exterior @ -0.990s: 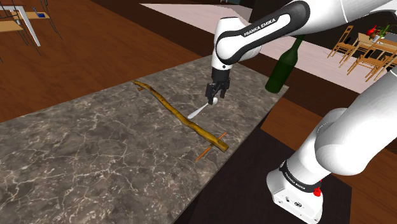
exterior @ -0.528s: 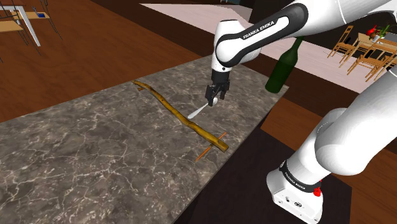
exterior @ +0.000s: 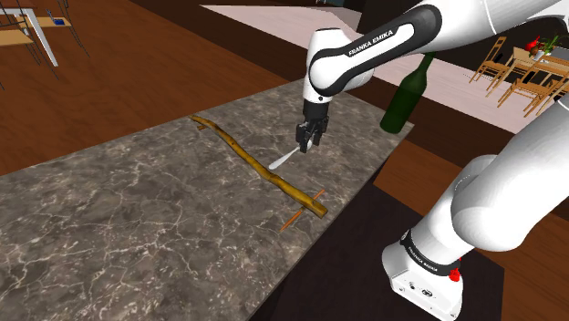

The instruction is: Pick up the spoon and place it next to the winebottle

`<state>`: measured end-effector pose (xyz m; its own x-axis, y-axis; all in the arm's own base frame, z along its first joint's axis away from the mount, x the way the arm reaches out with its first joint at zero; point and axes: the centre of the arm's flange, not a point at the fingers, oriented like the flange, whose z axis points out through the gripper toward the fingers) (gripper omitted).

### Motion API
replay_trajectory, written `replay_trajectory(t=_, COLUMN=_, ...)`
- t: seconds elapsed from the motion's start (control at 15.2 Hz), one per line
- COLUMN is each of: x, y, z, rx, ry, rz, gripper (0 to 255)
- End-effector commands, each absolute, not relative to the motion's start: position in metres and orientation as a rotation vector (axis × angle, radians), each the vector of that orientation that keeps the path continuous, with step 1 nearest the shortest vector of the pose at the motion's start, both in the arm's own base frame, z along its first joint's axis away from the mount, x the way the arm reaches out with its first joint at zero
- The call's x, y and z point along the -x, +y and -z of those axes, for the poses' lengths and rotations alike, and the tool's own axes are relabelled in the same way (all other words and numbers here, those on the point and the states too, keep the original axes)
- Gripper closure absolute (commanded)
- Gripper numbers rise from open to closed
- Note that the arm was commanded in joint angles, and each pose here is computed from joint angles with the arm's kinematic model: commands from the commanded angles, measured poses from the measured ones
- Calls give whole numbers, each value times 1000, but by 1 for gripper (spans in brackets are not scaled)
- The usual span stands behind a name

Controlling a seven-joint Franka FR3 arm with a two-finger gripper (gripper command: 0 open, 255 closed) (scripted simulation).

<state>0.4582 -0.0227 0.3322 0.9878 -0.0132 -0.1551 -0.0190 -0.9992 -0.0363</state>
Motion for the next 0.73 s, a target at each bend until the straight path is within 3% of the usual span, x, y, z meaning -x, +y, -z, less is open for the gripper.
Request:
replay_trajectory(t=0.0, x=-458, y=-23, z=-332, rx=3094, ry=25, rz=-241, gripper=255)
replay_trajectory(t=0.66, x=-458, y=-23, z=-374, rx=3094, ry=25, rz=-241, gripper=255)
